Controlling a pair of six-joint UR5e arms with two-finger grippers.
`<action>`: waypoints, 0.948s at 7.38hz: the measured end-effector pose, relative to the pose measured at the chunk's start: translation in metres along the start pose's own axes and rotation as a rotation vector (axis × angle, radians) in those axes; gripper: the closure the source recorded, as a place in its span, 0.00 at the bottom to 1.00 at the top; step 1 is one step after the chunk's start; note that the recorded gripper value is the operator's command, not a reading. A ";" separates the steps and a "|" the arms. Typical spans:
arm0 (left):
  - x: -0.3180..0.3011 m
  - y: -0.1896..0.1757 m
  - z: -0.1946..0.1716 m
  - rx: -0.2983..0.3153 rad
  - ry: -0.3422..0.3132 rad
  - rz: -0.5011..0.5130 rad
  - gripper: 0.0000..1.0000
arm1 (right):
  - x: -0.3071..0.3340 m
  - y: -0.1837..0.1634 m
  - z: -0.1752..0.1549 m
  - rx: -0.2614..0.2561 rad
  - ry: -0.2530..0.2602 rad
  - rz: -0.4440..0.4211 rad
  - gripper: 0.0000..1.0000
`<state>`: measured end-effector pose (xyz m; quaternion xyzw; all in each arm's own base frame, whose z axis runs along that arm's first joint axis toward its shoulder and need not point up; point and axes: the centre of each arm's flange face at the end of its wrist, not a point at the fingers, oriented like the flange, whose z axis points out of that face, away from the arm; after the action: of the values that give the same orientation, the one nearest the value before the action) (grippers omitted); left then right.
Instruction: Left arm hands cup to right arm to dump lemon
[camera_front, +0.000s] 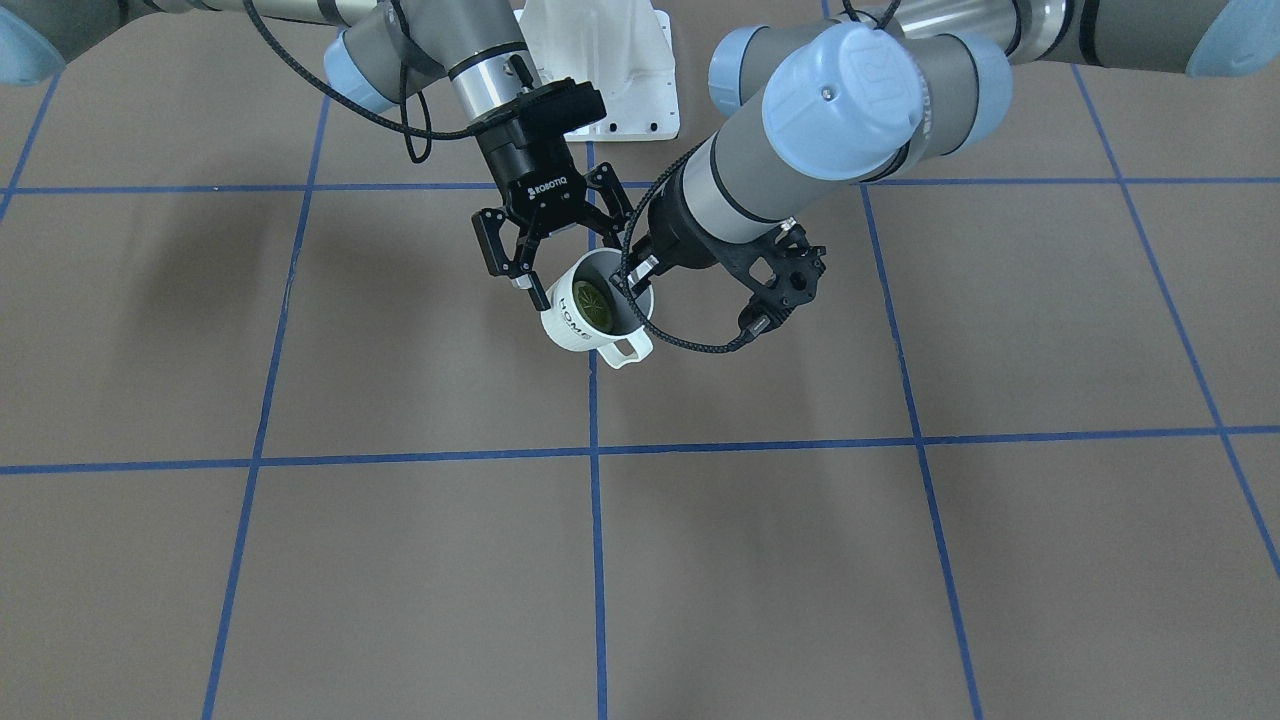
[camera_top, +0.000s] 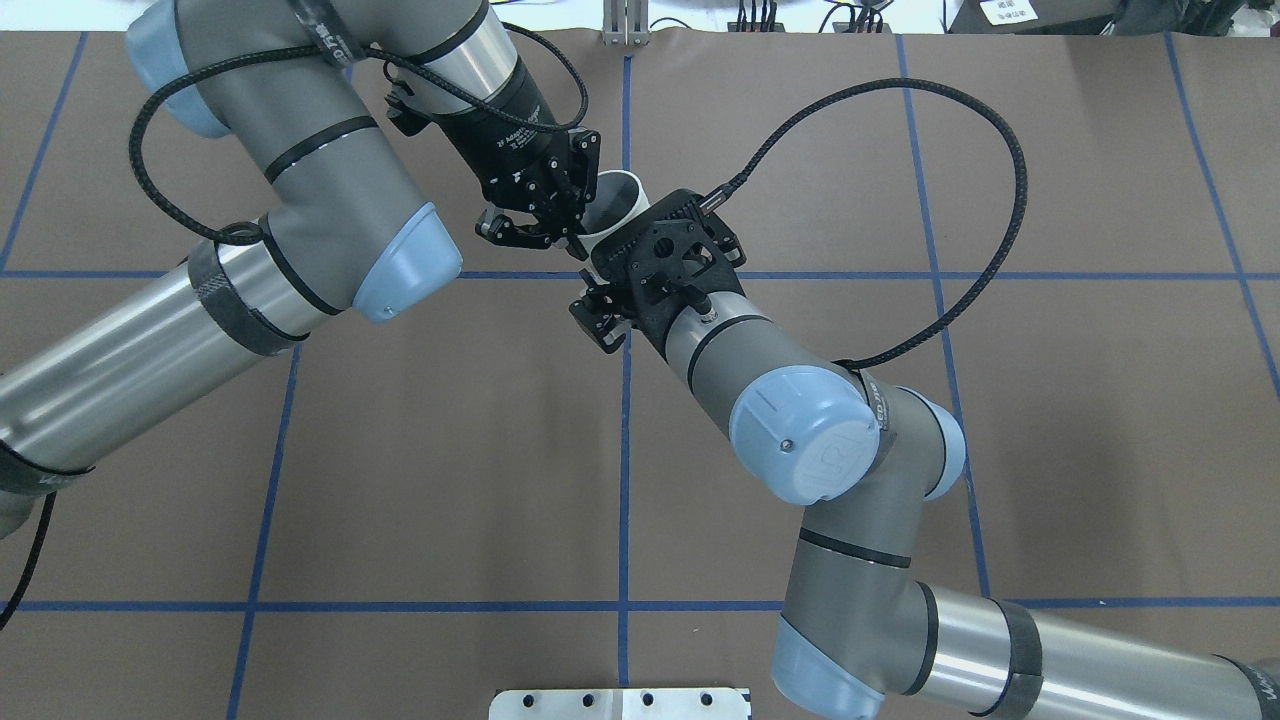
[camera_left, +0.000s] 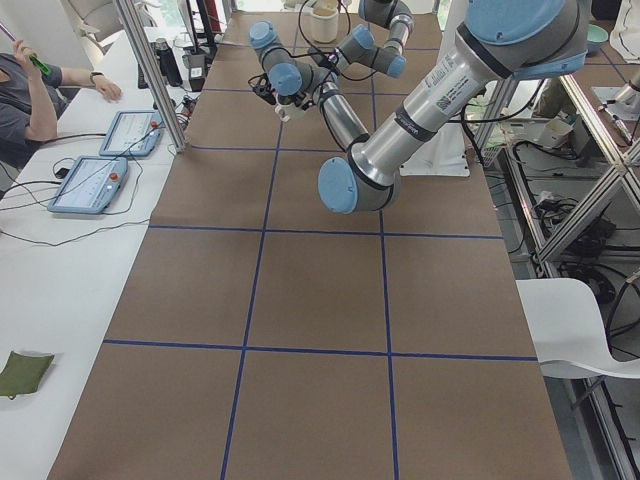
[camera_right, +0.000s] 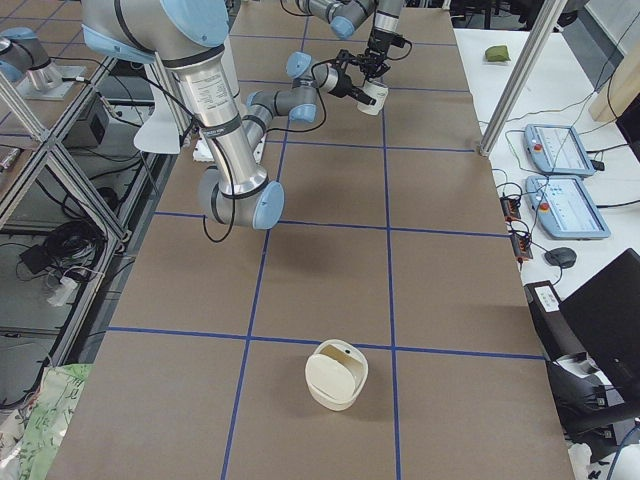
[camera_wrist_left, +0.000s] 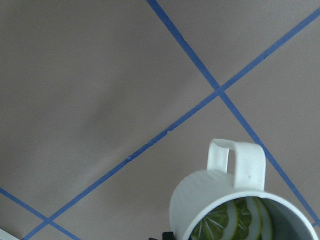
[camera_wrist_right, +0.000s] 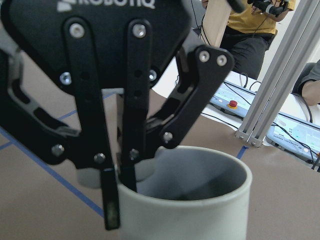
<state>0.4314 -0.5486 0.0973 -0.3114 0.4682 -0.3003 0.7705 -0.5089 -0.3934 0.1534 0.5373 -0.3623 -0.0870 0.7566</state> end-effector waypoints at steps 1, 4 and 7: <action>-0.001 0.002 -0.001 -0.003 0.002 0.004 1.00 | 0.000 0.000 0.000 0.000 0.000 0.000 0.01; -0.003 0.005 -0.004 -0.006 0.005 0.011 1.00 | 0.000 0.000 0.000 0.001 0.000 0.000 0.01; -0.008 0.007 -0.004 -0.010 0.006 0.017 1.00 | 0.001 0.001 0.000 -0.001 0.000 -0.001 0.01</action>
<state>0.4261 -0.5393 0.0953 -0.3104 0.4744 -0.2924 0.7701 -0.5089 -0.3933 0.1548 0.5370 -0.3620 -0.0873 0.7569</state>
